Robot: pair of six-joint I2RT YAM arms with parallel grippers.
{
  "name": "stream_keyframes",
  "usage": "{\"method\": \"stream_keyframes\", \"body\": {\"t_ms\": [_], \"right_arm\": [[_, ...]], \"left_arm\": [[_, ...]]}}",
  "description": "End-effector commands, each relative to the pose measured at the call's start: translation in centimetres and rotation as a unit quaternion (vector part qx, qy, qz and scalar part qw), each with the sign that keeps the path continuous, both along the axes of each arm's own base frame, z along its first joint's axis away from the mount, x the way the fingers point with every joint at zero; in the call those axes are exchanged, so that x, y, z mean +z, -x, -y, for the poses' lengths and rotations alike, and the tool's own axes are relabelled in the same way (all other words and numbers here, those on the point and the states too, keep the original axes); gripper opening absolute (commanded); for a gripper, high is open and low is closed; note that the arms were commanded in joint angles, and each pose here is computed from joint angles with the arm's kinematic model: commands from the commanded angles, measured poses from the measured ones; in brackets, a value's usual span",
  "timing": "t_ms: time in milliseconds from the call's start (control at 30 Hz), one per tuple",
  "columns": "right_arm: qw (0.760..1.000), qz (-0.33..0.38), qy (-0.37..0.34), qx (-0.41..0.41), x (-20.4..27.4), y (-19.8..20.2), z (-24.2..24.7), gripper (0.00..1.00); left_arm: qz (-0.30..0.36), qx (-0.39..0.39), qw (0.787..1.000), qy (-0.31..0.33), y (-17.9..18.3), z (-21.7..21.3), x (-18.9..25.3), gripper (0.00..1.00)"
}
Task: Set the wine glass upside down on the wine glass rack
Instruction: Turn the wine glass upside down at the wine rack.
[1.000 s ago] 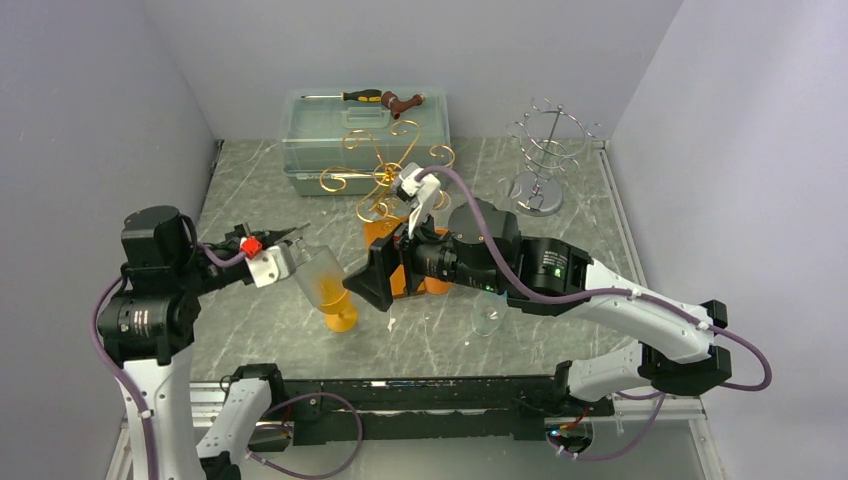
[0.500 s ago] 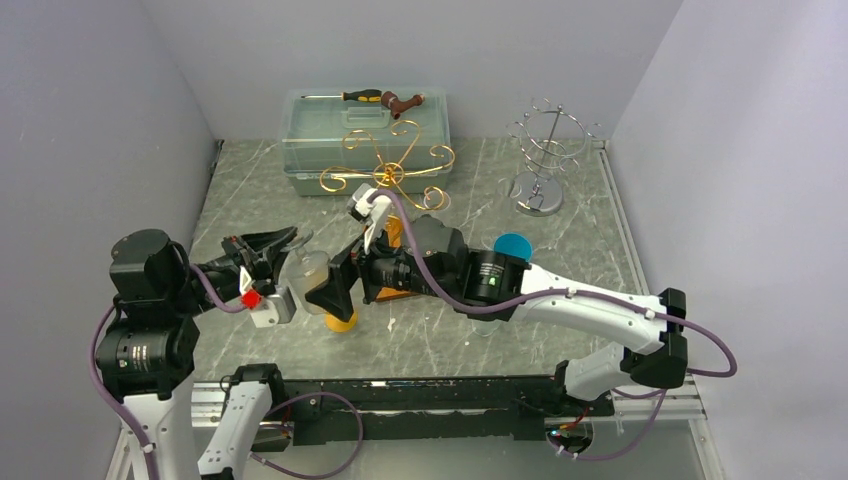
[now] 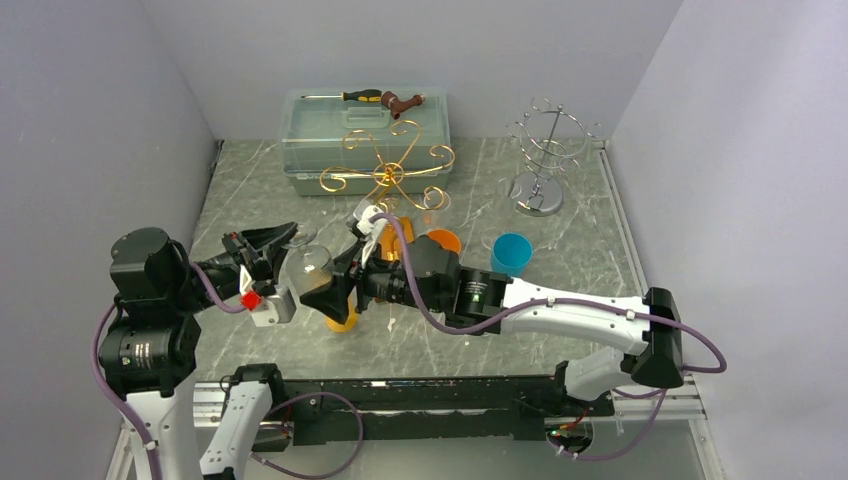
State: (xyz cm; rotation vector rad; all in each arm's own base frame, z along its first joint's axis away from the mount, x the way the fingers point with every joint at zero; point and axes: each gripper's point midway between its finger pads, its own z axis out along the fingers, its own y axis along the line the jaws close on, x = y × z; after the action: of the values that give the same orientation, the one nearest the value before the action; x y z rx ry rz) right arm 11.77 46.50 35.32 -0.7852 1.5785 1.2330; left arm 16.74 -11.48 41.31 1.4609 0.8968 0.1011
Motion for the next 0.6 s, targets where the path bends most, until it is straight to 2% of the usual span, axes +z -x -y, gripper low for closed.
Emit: {"method": "stream_keyframes", "body": {"t_ms": [0,33,100,167,267,433,567], "right_arm": [[0.995,0.043,-0.049,-0.075,2.7,-2.8,1.9,0.54],[0.994,0.045,-0.047,-0.083,2.4,-3.0,2.3,0.47],[0.993,0.052,-0.042,-0.102,1.6,-3.4,3.5,0.37],[0.99,0.057,-0.037,-0.125,0.7,-3.9,4.9,0.34],[0.985,0.061,-0.033,-0.158,-0.3,-4.4,7.5,0.31],[0.978,0.068,-0.031,-0.194,-1.2,-4.8,11.1,0.29],[0.975,0.076,-0.025,-0.206,-1.0,-4.9,12.3,0.28]], "left_arm": [[0.035,-0.064,0.997,0.016,2.5,1.8,1.6,0.0],[0.03,-0.067,0.997,0.021,2.7,1.9,1.6,0.12],[0.011,-0.071,0.997,0.031,3.0,2.0,1.4,0.29],[-0.007,-0.07,0.997,0.043,3.0,2.1,1.3,0.5],[-0.05,-0.06,0.995,0.065,2.6,2.0,1.3,0.68],[-0.116,-0.032,0.988,0.1,1.3,1.6,1.0,0.82],[-0.165,0.011,0.979,0.122,-0.9,0.7,0.0,0.84]]}}
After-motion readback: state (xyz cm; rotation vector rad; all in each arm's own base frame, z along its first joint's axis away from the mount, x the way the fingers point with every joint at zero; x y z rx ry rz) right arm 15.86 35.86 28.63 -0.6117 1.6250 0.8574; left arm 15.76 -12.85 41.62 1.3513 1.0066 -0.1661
